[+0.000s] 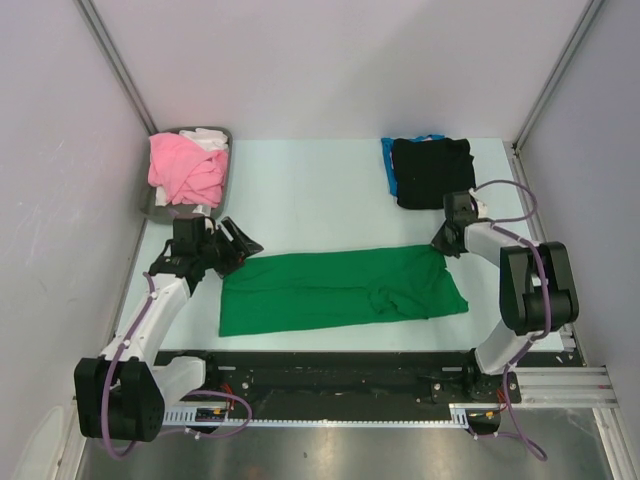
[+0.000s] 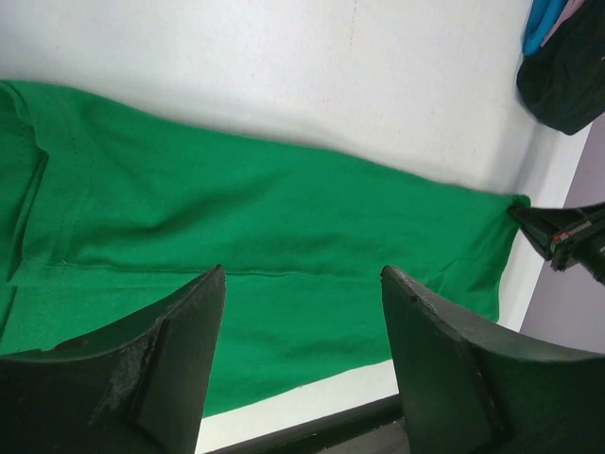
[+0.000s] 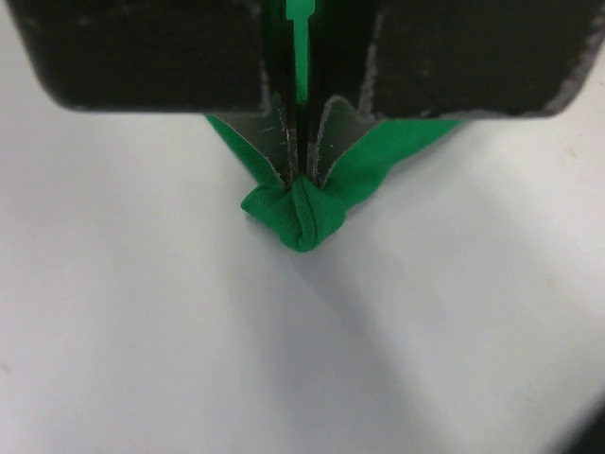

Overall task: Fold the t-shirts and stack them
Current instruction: Fold the tshirt

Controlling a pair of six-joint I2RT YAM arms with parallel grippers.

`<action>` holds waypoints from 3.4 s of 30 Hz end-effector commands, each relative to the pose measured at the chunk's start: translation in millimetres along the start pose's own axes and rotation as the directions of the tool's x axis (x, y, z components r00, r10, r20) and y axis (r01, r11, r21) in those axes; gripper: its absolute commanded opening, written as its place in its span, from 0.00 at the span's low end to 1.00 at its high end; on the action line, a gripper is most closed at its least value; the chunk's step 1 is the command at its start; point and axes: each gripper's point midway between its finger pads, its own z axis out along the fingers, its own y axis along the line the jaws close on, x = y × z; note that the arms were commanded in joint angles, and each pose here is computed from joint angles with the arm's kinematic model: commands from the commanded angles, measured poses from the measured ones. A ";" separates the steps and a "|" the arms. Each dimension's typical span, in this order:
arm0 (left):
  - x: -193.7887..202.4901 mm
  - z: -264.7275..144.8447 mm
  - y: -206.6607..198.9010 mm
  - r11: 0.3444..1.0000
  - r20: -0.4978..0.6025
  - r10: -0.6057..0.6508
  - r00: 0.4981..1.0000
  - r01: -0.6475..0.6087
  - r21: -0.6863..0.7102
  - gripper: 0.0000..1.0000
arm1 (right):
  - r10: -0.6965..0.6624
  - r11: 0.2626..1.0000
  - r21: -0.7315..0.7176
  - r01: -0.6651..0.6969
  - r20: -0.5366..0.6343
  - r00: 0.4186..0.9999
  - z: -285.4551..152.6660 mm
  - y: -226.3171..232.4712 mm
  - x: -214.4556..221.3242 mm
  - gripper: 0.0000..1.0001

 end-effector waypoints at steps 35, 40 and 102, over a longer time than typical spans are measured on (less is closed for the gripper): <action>-25.8 5.1 -5.9 0.999 0.054 -0.016 0.998 0.015 0.029 0.71 | -0.133 0.760 -0.571 0.311 0.332 0.934 73.4 403.6 -71.8 0.00; -28.6 5.5 -3.5 1.000 0.063 -0.014 0.998 0.013 0.010 0.71 | -0.033 0.679 -0.666 0.309 0.393 0.919 57.7 428.3 -87.0 0.00; -33.3 -48.4 71.2 0.975 0.131 -0.141 0.981 0.161 -0.155 0.99 | -0.632 0.573 -0.812 0.110 -0.353 0.689 -198.7 238.5 408.5 0.88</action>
